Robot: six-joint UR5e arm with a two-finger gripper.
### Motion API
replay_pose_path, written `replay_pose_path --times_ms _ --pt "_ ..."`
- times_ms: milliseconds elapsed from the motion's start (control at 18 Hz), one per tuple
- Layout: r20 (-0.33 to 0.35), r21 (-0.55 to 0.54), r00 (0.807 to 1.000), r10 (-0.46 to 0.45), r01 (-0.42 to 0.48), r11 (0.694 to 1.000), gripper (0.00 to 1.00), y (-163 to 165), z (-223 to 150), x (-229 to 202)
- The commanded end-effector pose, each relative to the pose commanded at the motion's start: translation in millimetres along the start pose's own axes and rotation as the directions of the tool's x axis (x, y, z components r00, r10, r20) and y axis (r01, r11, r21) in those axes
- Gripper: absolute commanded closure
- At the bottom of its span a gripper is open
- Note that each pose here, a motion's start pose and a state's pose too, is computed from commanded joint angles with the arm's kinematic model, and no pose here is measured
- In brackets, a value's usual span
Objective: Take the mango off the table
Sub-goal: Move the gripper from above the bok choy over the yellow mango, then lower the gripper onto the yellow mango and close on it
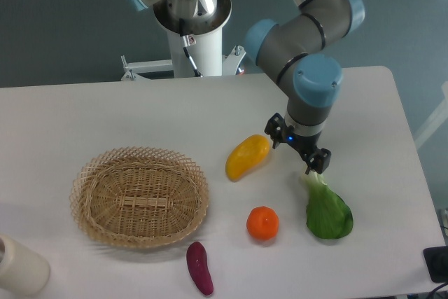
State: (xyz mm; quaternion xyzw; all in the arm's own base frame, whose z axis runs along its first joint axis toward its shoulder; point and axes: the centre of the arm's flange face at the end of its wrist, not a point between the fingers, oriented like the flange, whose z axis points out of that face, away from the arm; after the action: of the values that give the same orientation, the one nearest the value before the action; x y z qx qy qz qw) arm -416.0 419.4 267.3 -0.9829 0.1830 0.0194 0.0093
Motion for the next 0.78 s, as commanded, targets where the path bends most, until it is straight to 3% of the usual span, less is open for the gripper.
replay_pose_path --times_ms 389,500,778 --pt "-0.032 -0.014 0.999 0.035 -0.036 0.999 0.0 -28.1 15.3 36.2" --pt "-0.062 -0.035 0.998 -0.014 0.012 0.999 0.0 -27.4 30.7 51.3" --pt "-0.073 -0.087 0.997 -0.002 -0.005 0.996 0.0 -29.5 38.7 68.5"
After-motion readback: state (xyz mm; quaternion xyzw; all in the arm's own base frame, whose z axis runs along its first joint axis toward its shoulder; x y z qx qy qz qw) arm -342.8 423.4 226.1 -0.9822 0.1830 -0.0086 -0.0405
